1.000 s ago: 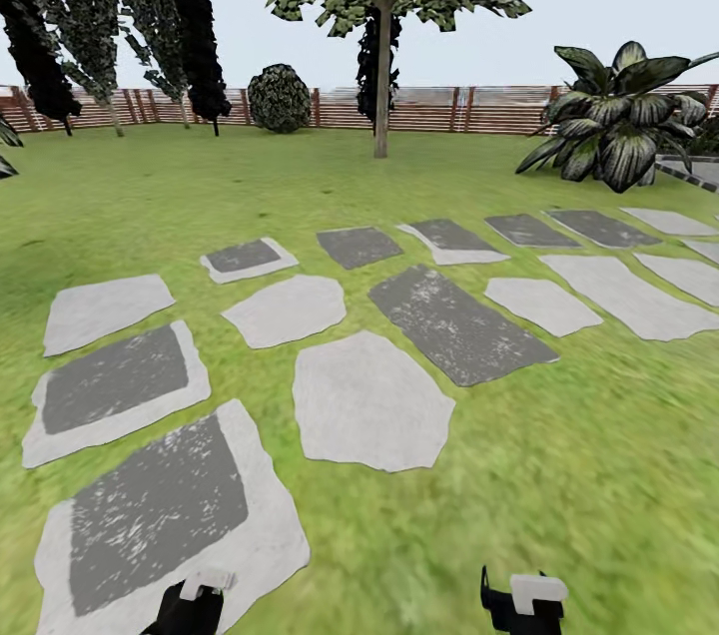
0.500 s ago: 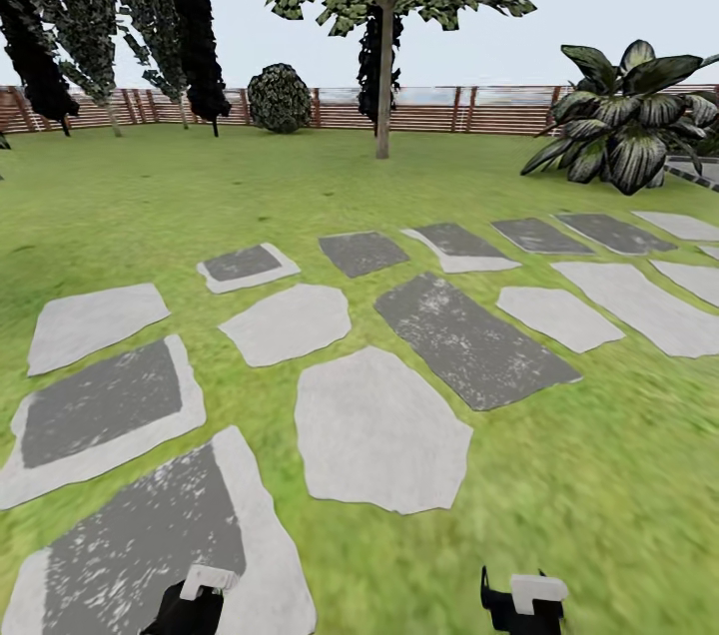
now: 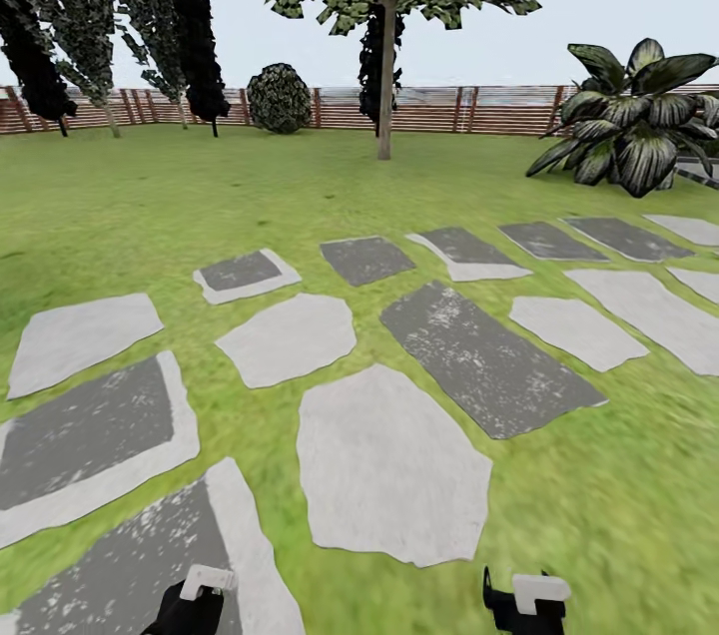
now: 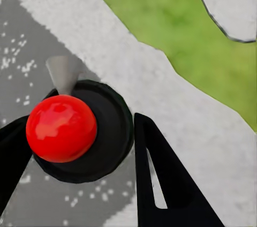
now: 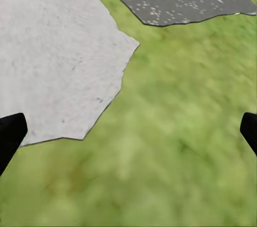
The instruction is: Pick up the pesticide atomizer in the garden and spray insectifuge to fully cover both potted plants in the garden.
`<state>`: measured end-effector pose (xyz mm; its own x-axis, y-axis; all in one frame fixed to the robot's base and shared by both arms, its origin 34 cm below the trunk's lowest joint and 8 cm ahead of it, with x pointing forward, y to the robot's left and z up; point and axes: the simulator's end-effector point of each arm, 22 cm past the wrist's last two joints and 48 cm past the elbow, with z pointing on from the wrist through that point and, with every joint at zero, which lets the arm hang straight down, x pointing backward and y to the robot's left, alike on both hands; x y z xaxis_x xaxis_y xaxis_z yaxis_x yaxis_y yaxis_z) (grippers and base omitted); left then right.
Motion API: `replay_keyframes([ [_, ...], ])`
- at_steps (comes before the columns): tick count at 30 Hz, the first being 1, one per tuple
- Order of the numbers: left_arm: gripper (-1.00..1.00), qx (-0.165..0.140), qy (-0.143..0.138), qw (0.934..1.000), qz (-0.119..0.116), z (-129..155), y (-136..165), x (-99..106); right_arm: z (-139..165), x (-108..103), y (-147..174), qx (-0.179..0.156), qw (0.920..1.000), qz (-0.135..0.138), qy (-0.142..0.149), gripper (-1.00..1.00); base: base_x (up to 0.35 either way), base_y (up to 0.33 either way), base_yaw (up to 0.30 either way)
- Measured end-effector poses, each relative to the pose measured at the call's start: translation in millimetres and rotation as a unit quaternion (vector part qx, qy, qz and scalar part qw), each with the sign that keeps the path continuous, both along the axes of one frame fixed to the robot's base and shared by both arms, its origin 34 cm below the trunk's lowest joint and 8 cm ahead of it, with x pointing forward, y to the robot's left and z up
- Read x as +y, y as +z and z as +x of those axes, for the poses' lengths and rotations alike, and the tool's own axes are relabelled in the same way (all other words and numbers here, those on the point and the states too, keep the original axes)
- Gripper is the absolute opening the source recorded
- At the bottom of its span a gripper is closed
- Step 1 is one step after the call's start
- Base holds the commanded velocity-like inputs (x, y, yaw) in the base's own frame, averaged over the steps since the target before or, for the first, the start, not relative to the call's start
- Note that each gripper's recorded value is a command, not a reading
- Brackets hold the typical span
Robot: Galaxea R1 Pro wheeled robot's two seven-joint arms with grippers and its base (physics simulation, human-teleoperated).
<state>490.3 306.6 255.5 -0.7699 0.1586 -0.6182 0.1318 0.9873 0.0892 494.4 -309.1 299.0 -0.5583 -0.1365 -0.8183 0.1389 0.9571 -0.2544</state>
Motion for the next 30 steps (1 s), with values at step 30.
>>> replay_keyframes([
  [30, -1.00, 0.000, 0.000, 1.0000, 0.000, 0.1, 0.0, -0.1, -0.3, 3.4, -0.3, 0.000, 1.0000, 0.003, -0.002, 1.00, 0.336, 0.109, -0.145],
])
